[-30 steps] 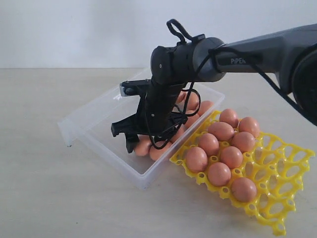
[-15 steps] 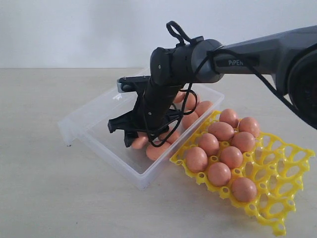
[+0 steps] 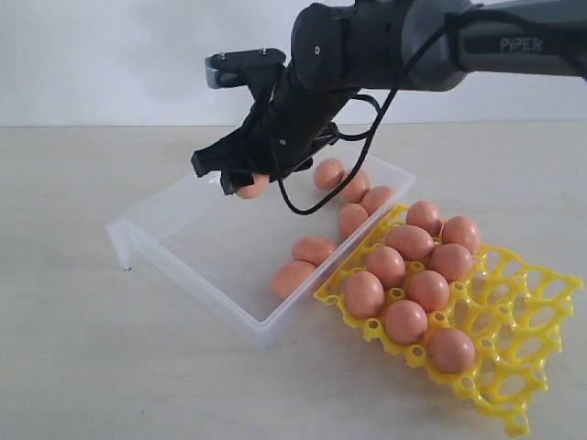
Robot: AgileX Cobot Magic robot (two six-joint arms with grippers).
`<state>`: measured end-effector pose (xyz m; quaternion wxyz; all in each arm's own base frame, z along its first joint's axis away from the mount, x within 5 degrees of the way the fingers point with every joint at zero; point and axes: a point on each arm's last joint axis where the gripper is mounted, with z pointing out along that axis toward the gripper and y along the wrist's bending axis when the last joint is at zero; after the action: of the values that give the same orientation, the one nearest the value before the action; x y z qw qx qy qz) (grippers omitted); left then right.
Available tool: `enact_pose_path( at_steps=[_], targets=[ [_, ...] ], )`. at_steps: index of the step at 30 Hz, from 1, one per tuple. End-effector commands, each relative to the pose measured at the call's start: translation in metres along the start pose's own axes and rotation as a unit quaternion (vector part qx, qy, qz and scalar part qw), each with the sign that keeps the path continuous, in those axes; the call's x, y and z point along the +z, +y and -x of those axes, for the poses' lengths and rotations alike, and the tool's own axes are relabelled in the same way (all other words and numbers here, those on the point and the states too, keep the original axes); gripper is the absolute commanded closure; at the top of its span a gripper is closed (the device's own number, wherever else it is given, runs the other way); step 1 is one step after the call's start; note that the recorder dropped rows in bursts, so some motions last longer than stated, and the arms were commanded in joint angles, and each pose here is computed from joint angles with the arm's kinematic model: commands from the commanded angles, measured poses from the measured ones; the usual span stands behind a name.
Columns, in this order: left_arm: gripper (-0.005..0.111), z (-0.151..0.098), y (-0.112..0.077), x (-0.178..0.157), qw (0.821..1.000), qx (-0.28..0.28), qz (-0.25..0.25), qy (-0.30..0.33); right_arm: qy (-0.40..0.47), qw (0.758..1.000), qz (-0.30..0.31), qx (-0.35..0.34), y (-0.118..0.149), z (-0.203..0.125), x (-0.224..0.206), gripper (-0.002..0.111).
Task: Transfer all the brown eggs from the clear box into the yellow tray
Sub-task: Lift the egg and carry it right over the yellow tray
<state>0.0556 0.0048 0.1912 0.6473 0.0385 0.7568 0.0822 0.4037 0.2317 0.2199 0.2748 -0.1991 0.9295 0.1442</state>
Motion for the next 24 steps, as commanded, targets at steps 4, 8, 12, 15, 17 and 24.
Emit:
enact_pose_path(
  at_steps=[4,8,12,15,17,24],
  targets=[
    [0.103,0.002,0.0,0.0,1.0,-0.004,-0.003,-0.006,-0.204,0.978,-0.037,-0.022,-0.007,-0.023,-0.058,0.109],
    [0.103,0.002,0.0,0.0,1.0,-0.004,-0.003,-0.006,-0.278,0.957,-0.04,-0.067,-0.01,-0.061,-0.092,0.109],
    [0.103,0.002,0.0,0.0,1.0,-0.004,-0.003,-0.006,-0.265,0.958,-0.106,-0.033,-0.056,-0.103,-0.108,0.109],
    [0.103,0.002,0.0,0.0,1.0,-0.004,-0.003,-0.006,-0.276,0.922,-0.265,0.064,-0.146,-0.129,-0.137,0.109],
    [0.103,0.002,0.0,0.0,1.0,-0.004,-0.003,-0.006,-0.318,0.862,-0.354,0.173,-0.193,-0.143,-0.163,0.109],
    [0.103,0.002,0.0,0.0,1.0,-0.004,-0.003,-0.006,-0.543,0.672,-0.276,0.421,-0.266,-0.176,-0.225,0.109]
  ],
)
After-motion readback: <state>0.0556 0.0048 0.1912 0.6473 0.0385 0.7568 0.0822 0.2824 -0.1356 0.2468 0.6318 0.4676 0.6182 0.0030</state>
